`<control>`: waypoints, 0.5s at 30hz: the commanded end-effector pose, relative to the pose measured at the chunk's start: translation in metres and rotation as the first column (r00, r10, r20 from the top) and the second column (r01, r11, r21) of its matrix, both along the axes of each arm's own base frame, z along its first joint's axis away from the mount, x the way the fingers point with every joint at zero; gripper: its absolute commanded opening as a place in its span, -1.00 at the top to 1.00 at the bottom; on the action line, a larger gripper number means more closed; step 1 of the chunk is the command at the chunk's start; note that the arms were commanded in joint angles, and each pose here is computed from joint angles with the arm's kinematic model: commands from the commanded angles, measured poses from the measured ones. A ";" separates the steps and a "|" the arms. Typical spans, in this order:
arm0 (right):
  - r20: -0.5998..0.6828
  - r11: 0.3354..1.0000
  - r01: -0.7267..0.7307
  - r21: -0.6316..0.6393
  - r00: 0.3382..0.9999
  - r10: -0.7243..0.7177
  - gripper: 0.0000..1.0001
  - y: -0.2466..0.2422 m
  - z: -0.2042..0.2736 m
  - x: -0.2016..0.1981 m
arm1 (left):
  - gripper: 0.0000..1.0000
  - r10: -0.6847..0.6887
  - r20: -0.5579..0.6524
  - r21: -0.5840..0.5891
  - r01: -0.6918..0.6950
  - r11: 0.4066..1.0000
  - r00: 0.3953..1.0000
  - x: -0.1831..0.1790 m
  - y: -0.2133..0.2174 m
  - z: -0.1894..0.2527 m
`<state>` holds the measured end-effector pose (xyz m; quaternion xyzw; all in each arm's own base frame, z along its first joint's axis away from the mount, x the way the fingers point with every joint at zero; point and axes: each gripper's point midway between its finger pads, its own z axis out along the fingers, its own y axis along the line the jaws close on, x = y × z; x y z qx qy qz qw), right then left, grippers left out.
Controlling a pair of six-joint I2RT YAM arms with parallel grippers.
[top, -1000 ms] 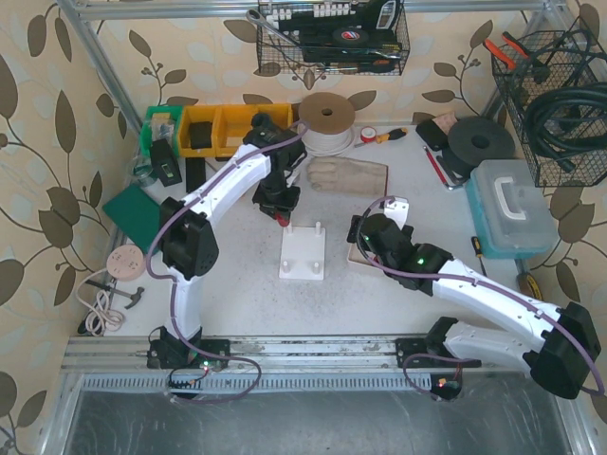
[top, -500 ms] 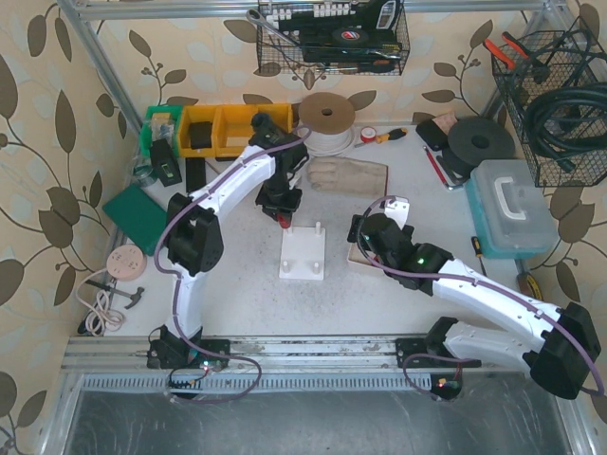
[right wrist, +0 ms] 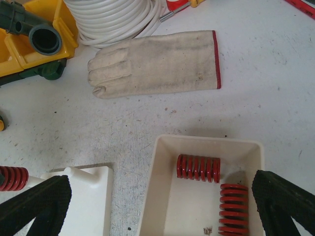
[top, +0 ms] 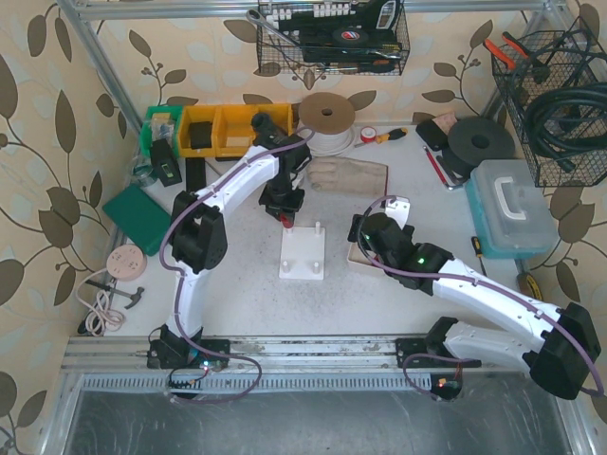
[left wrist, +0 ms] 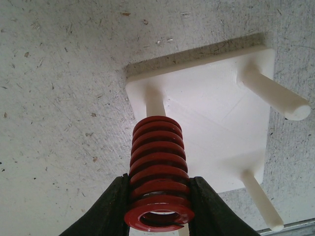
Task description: Install the large spring
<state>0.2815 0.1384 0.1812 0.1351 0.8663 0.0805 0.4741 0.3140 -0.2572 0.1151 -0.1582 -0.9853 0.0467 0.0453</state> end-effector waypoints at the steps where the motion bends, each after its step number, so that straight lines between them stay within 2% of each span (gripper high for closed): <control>1: 0.013 1.000 0.015 0.020 1.000 -0.015 -0.99 -0.002 0.002 0.000 | 1.00 -0.004 0.013 -0.010 0.004 1.000 1.000 0.005 0.002 0.009; 15: 0.014 1.000 0.016 0.020 1.000 -0.016 -0.99 -0.003 0.002 0.001 | 1.00 -0.013 0.001 0.045 0.013 0.999 1.000 0.011 0.011 -0.002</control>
